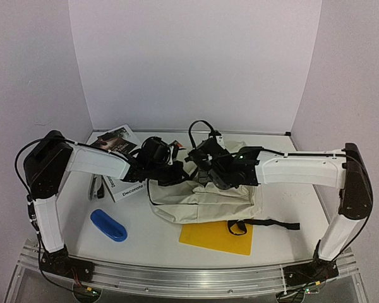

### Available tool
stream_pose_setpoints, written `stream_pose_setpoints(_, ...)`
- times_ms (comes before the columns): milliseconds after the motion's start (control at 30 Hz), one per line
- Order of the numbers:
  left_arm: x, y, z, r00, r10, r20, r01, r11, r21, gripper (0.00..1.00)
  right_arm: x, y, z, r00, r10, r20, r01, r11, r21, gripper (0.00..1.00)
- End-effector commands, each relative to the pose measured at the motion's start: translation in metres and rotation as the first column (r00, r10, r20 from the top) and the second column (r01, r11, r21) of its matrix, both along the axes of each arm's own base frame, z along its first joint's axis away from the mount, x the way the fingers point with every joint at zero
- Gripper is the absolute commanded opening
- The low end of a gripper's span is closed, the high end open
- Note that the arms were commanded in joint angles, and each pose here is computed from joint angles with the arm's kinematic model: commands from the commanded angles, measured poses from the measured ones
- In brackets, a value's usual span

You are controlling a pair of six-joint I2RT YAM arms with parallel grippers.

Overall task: Pack the student bag
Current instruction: Unzip the student bag at the center of the board, then pick up the stationery from the center of the board.

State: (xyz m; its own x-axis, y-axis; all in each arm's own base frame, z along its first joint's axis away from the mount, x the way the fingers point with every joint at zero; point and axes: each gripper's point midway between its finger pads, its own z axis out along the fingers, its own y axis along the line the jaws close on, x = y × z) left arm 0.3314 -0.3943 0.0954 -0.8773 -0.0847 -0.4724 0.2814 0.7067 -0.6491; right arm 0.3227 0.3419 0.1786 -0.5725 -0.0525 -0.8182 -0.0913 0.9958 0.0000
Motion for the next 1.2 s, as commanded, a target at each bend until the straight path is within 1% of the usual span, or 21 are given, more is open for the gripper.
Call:
stream_pose_setpoints(0,0.043,-0.007,0.006,0.995,0.021,0.1,-0.023,1.0,0.009,0.0,0.004,-0.015,0.023,0.994,-0.085,0.073,0.078,0.992,0.097,0.0)
stream_pose_setpoints(100,0.051,-0.005,-0.001,0.995,0.03,0.098,-0.031,0.999,0.012,0.0,0.005,-0.015,0.013,0.996,-0.075,0.046,0.068,0.988,0.14,0.0)
stream_pose_setpoints(133,0.054,-0.005,-0.006,0.995,0.027,0.096,-0.028,1.0,0.01,0.0,0.007,-0.013,0.009,0.998,-0.064,0.028,0.058,0.982,0.179,0.0)
stream_pose_setpoints(267,0.051,-0.007,-0.004,0.994,-0.003,0.108,0.002,1.0,0.012,0.01,0.012,-0.015,0.006,0.999,-0.049,0.005,0.046,0.967,0.251,0.0)
stream_pose_setpoints(367,0.052,-0.004,0.004,0.992,-0.004,0.126,0.001,1.0,0.018,0.15,0.015,-0.018,0.007,0.999,-0.049,0.003,0.046,0.963,0.264,0.0)
stream_pose_setpoints(400,0.053,-0.001,0.014,0.991,-0.001,0.136,-0.002,1.0,0.018,0.25,0.016,-0.02,0.008,0.999,-0.05,0.004,0.047,0.963,0.266,0.0)
stream_pose_setpoints(433,0.053,0.002,0.023,0.99,0.001,0.141,-0.005,1.0,0.023,0.37,0.017,-0.022,0.009,0.999,-0.051,0.004,0.048,0.962,0.267,0.0)
stream_pose_setpoints(467,0.053,0.003,0.029,0.989,0.003,0.145,-0.006,1.0,0.025,0.43,0.017,-0.023,0.009,0.999,-0.052,0.004,0.049,0.962,0.268,0.0)
stream_pose_setpoints(533,0.049,0.008,0.06,0.981,-0.01,0.196,0.007,1.0,0.02,0.62,0.018,-0.026,0.01,0.998,-0.058,0.007,0.054,0.96,0.273,0.0)
stream_pose_setpoints(600,0.042,0.017,0.078,0.976,-0.024,0.215,0.017,0.999,0.035,0.74,0.018,-0.028,0.01,0.998,-0.06,0.008,0.055,0.96,0.275,0.0)
stream_pose_setpoints(667,0.035,0.033,0.101,0.971,-0.02,0.236,0.009,0.999,0.046,0.8,0.019,-0.028,0.01,0.998,-0.057,0.01,0.052,0.958,0.28,0.0)
stream_pose_setpoints(767,0.026,0.056,0.109,0.974,-0.011,0.227,-0.009,0.996,0.086,0.84,0.02,-0.027,0.008,0.999,-0.052,0.008,0.047,0.958,0.283,0.0)
stream_pose_setpoints(833,0.022,0.085,0.113,0.977,0.022,0.211,-0.048,0.991,0.123,0.86,0.021,-0.025,0.007,0.999,-0.044,0.007,0.041,0.957,0.286,0.0)
stream_pose_setpoints(933,0.02,0.13,0.108,0.975,0.118,0.189,-0.153,0.971,0.185,0.88,0.021,-0.022,0.006,0.999,-0.032,0.006,0.029,0.955,0.294,0.0)
stream_pose_setpoints(967,0.025,0.166,0.104,0.962,0.21,0.176,-0.245,0.947,0.206,0.89,0.022,-0.02,0.006,1.0,-0.026,0.008,0.023,0.954,0.299,0.0)
stream_pose_setpoints(1000,0.024,0.19,0.093,0.951,0.274,0.143,-0.301,0.927,0.223,0.9,0.022,-0.018,0.004,1.0,-0.019,0.006,0.016,0.954,0.299,0.0)
stream_pose_setpoints(1033,0.027,0.211,0.094,0.935,0.327,0.137,-0.351,0.91,0.219,0.9,0.022,-0.017,0.005,1.0,-0.016,0.007,0.013,0.954,0.301,0.0)
stream_pose_setpoints(1067,0.025,0.219,0.087,0.93,0.346,0.122,-0.366,0.901,0.231,0.9,0.022,-0.017,0.004,1.0,-0.012,0.006,0.01,0.954,0.301,0.0)
stream_pose_setpoints(1100,0.023,0.252,0.079,0.894,0.436,0.1,-0.447,0.859,0.25,0.9,0.022,-0.016,0.003,1.0,-0.006,0.004,0.004,0.954,0.301,0.0)
stream_pose_setpoints(1133,0.023,0.273,0.075,0.86,0.5,0.1,-0.506,0.816,0.277,0.91,0.021,-0.015,0.003,1.0,-0.001,0.004,0.0,0.954,0.301,0.0)
stream_pose_setpoints(1167,0.017,0.3,0.068,0.812,0.577,0.09,-0.57,0.751,0.332,0.91,0.021,-0.014,0.003,1.0,0.002,0.004,-0.004,0.953,0.302,0.0)
